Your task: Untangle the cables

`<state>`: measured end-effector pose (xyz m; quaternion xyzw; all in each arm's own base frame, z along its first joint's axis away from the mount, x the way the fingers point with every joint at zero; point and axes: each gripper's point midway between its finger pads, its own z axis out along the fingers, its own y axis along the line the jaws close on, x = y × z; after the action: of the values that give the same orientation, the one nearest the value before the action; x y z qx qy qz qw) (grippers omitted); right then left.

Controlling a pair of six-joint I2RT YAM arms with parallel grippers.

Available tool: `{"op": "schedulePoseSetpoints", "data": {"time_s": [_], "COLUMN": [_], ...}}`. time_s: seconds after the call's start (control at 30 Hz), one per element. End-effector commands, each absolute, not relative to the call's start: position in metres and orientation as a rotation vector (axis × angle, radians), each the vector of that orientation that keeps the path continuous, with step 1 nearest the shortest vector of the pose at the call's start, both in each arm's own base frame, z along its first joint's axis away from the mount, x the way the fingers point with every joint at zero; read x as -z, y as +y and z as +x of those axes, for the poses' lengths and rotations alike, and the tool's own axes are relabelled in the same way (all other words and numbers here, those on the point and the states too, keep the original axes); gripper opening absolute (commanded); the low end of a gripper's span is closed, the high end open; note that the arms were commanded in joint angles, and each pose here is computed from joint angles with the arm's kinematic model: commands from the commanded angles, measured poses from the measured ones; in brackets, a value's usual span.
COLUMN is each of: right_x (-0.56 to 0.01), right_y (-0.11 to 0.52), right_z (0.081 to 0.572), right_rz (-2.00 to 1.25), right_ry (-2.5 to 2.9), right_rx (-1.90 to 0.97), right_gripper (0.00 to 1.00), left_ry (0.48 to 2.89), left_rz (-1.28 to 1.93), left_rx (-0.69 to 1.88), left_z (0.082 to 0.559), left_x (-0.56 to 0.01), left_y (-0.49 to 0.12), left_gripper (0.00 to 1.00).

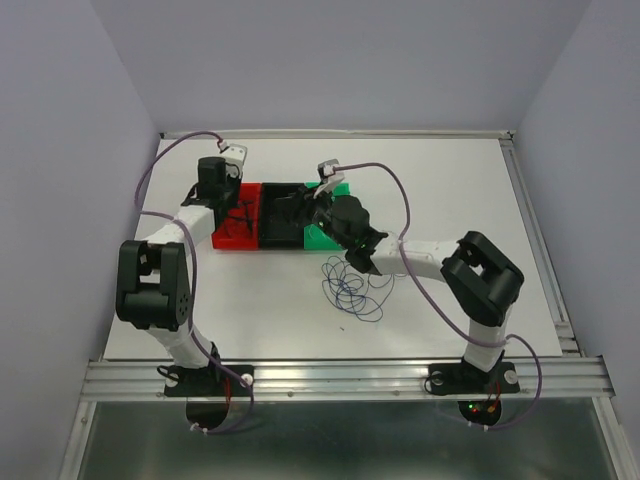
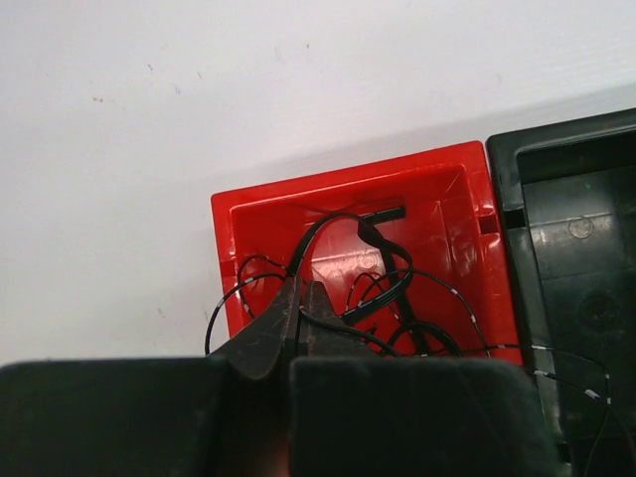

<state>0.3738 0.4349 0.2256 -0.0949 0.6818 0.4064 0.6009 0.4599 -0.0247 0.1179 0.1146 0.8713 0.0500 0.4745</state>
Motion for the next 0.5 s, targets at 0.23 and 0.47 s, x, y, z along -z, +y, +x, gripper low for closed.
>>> {"op": "schedulePoseSetpoints", "data": {"time_s": [0.23,0.47], "right_x": [-0.274,-0.271], "right_y": [0.382,0.375], "right_z": [0.360,0.360], "right_rz": [-0.103,-0.085], "right_ry": [1.446,1.449], "right_rx": [-0.884,-0.859], "right_gripper": [0.52,0.52], "left_ry": [2.213,2.129], "left_rz": [0.342,0.311], "left_rx": [-0.188,-0.213], "left_z": [0.478,0.470], "left_x": [-0.090,-0.122], "left_y": [-0.031,-0.027], "left_gripper": [0.00,0.39]}}
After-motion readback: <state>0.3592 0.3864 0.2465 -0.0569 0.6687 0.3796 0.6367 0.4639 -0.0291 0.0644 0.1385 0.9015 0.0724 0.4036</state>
